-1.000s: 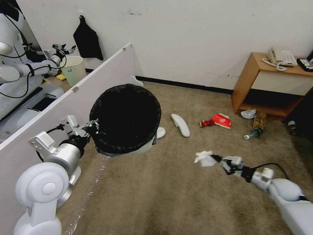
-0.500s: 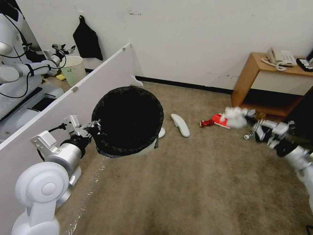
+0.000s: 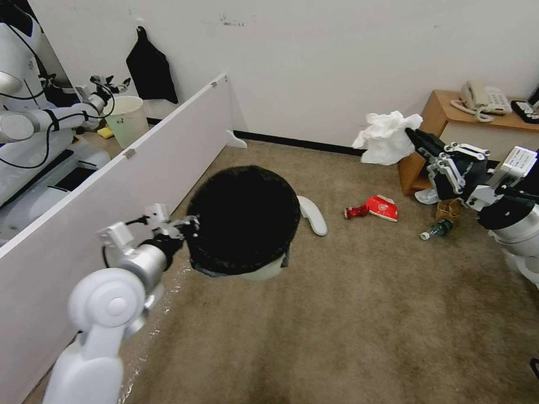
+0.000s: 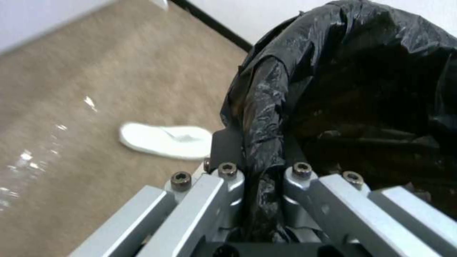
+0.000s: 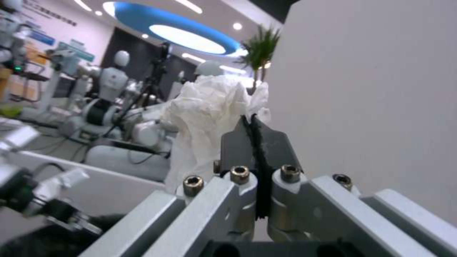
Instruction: Pick up the trash bin, then pick up the garbage from the floor and place it into the trash bin.
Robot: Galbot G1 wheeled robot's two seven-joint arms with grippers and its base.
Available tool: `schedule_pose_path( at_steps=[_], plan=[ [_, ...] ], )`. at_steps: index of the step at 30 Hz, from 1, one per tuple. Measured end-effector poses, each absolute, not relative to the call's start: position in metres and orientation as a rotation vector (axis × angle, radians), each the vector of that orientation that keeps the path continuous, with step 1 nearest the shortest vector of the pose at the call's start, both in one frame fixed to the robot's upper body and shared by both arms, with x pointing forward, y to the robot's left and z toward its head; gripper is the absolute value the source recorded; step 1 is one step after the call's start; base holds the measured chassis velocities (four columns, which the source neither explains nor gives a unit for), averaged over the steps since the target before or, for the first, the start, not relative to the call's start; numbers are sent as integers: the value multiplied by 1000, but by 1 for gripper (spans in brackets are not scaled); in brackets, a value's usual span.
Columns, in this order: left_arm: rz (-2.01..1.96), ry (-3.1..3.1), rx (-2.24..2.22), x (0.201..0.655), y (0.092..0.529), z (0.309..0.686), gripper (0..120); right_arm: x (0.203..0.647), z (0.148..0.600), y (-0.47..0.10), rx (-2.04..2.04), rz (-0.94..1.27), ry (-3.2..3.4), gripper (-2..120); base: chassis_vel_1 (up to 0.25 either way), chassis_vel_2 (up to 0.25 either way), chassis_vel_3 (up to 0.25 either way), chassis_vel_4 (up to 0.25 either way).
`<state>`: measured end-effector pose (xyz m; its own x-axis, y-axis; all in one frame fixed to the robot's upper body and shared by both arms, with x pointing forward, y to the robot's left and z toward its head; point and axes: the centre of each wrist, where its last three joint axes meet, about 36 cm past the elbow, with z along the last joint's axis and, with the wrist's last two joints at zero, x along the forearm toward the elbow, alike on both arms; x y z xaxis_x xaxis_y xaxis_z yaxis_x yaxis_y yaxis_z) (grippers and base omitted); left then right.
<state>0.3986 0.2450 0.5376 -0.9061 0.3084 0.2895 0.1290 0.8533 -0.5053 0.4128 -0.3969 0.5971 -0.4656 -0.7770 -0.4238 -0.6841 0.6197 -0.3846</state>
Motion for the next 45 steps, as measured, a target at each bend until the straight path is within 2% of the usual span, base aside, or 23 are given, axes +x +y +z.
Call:
schedule_pose_path(
  at_steps=[9, 21, 45],
  plan=[
    [683, -2597, -441, 417, 213, 519, 4, 411, 567, -378, -1265, -188, 2301, 0, 0, 0, 0, 0],
    [647, -2534, -567, 416, 173, 505, 4, 417, 525, -357, -1378, -150, 2362, 0, 0, 0, 0, 0],
    [614, -2517, -622, 402, 155, 500, 4, 417, 486, -351, -1393, -166, 2460, 0, 0, 0, 0, 0]
  ],
)
